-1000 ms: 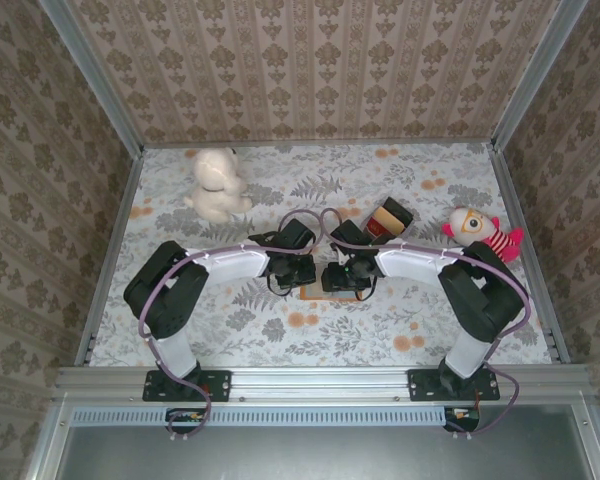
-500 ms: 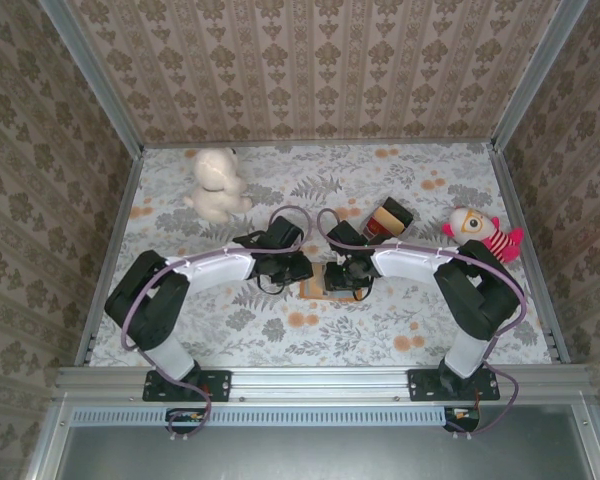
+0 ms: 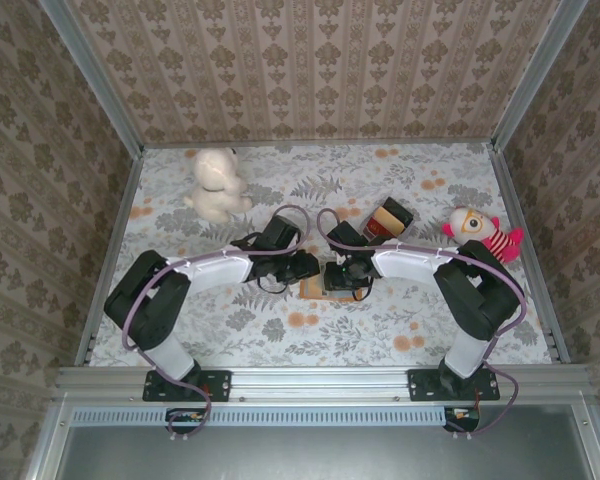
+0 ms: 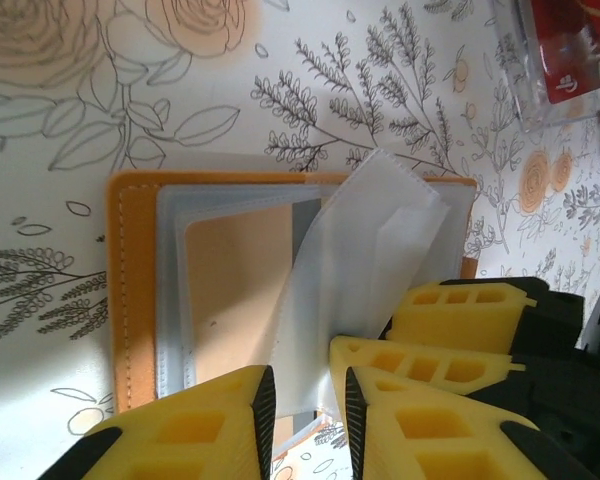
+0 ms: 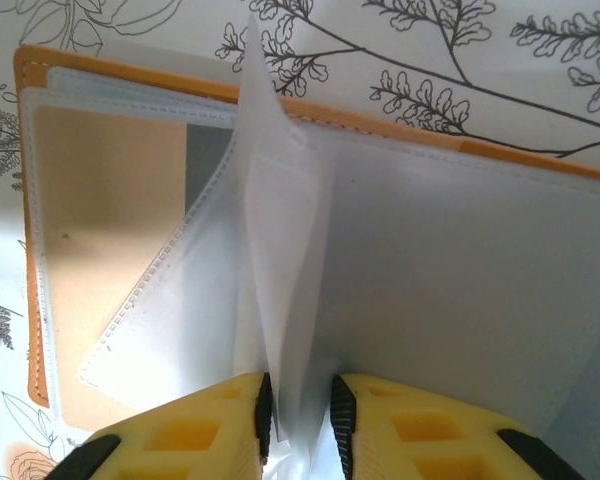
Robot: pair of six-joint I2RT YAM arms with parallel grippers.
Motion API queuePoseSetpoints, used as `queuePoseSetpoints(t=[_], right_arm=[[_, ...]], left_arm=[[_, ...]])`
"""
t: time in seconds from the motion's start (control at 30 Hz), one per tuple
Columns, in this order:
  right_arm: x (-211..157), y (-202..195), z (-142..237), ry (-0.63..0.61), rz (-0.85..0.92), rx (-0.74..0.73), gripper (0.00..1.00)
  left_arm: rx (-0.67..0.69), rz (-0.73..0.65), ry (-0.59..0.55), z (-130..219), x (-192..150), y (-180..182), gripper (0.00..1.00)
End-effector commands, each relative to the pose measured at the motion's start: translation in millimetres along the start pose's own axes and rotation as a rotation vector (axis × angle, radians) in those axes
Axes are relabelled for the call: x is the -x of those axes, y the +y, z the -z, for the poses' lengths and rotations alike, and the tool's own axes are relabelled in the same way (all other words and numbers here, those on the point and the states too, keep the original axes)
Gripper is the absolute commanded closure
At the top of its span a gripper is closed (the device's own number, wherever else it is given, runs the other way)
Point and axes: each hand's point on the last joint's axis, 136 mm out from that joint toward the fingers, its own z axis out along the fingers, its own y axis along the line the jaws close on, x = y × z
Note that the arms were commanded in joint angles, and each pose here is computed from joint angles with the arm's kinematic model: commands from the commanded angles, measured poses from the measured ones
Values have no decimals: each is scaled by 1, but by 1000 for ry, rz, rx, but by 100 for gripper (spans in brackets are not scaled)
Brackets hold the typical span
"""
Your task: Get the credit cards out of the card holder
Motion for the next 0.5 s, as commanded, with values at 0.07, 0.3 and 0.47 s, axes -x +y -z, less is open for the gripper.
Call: queuePoseSetpoints(t=[0.07,0.3,0.47], right_arm=[[-29,-31,-21,83,-33,-105,74],[-25,-25,-15,66,-42,-62,75],[-9,-10,3,11,-49,8,74]], left_arm=[[-16,55,39,-12,-7,11,71],[-32,80,67,-21,-12,14,71],[-98,102,54,-22,-8,8,76]])
